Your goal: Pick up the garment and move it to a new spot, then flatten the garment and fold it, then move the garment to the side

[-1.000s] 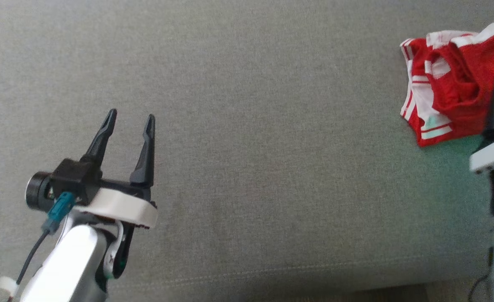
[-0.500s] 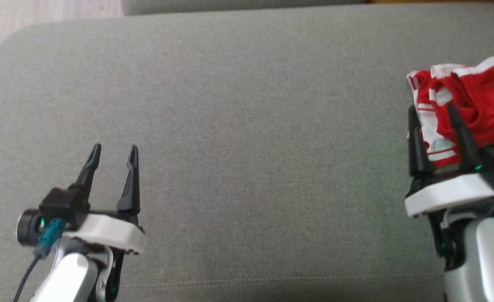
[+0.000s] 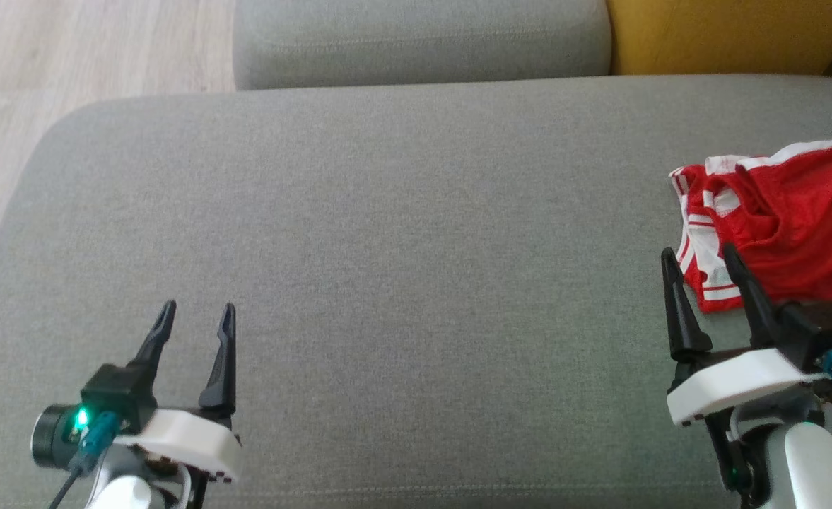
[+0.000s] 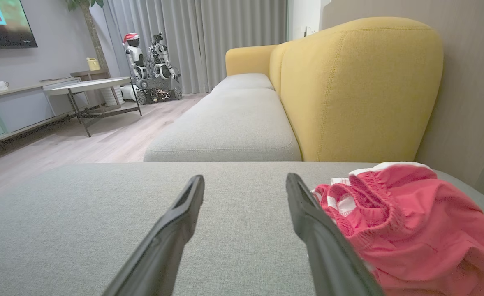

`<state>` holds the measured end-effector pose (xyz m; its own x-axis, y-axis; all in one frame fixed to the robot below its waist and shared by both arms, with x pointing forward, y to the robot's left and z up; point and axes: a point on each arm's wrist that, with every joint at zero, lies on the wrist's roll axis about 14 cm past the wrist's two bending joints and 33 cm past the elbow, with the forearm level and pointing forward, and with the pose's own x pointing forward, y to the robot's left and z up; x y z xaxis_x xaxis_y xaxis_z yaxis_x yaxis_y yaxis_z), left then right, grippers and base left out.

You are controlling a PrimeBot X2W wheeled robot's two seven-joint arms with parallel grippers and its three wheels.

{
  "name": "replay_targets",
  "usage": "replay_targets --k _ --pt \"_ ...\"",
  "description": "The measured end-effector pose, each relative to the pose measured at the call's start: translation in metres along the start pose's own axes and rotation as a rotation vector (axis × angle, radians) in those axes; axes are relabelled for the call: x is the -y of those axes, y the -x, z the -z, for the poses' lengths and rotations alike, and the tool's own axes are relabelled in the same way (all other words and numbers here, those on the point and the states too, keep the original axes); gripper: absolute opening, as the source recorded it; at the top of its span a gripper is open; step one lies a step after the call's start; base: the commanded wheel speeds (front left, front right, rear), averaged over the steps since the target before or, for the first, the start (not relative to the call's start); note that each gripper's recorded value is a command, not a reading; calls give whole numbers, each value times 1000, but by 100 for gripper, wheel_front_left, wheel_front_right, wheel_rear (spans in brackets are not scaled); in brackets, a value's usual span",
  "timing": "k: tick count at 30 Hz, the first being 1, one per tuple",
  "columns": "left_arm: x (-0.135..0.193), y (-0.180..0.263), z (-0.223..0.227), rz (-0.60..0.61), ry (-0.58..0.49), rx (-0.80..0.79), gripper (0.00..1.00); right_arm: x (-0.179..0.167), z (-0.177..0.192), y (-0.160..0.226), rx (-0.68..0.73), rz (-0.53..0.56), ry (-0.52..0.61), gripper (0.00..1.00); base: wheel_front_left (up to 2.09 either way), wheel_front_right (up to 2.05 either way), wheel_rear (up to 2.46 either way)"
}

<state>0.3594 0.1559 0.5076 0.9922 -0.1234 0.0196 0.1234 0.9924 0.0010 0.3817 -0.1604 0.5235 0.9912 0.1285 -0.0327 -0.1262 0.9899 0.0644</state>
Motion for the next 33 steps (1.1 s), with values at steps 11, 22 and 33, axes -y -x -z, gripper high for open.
replay_targets --k 11,22,33 --pt "0 12 -4 7 -13 0 100 0 -3 13 3 4 -1 100 0 0 0" --pt "-2 14 -6 -3 -12 3 100 0 -2 15 -2 4 -10 100 0 0 0" --pt "-4 15 -3 -5 -14 -7 100 -1 -1 13 -6 1 -15 100 0 0 0"
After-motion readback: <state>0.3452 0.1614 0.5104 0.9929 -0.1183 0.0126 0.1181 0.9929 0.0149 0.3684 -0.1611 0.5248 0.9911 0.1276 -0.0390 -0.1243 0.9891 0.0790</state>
